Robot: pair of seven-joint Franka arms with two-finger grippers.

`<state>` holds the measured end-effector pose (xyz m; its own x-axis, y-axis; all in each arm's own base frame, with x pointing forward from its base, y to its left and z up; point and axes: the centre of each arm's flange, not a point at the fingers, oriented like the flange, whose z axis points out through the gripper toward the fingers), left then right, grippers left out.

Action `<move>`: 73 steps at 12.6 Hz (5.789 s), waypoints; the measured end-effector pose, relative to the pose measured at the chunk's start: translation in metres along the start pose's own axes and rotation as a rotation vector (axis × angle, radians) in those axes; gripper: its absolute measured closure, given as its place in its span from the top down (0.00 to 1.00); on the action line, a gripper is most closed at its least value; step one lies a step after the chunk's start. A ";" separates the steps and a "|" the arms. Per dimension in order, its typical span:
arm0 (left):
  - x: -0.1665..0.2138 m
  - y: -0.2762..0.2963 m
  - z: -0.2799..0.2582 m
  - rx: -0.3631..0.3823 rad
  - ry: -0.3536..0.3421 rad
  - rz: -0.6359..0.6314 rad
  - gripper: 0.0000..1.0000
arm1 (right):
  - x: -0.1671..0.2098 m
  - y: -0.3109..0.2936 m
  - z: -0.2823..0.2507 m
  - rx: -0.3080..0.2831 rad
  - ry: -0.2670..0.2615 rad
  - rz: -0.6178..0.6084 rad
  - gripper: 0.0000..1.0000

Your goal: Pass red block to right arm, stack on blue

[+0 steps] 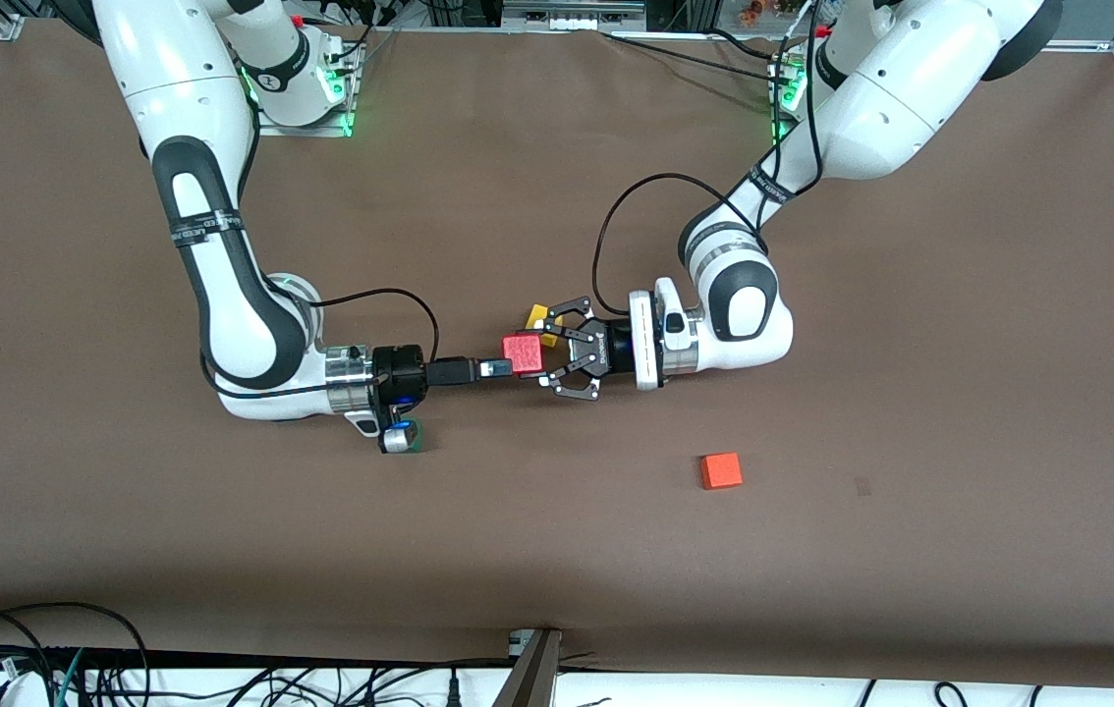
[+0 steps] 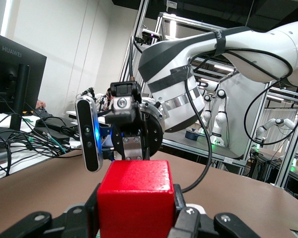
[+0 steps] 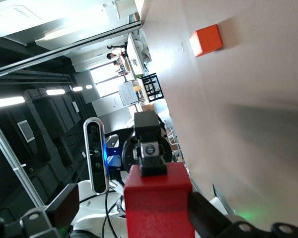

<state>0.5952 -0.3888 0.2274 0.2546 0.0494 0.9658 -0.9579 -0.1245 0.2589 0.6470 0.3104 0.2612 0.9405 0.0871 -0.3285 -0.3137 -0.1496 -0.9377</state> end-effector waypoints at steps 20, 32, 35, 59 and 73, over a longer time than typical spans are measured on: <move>-0.004 0.006 0.017 0.048 0.022 -0.048 0.56 | -0.007 0.001 0.009 -0.100 -0.016 -0.032 0.56; 0.026 -0.016 -0.011 0.055 0.009 -0.133 1.00 | 0.004 -0.040 -0.114 -0.554 0.057 -0.211 0.56; 0.055 -0.035 -0.048 -0.018 -0.073 -0.181 1.00 | 0.011 -0.029 -0.163 -0.973 0.068 -0.283 0.56; 0.374 0.060 -0.309 0.742 -1.561 -0.616 1.00 | -0.033 0.074 -0.225 -1.496 0.288 -0.267 0.56; 0.352 0.108 -0.364 1.231 -1.175 -0.864 1.00 | -0.034 -0.065 -0.241 -1.473 0.222 -0.199 1.00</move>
<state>0.5326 -0.0246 0.5894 0.9977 -0.0607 -0.0296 -0.0618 -0.9974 -0.0382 0.6670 0.0801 0.3603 0.9932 0.0979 -0.0626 0.1000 -0.9945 0.0308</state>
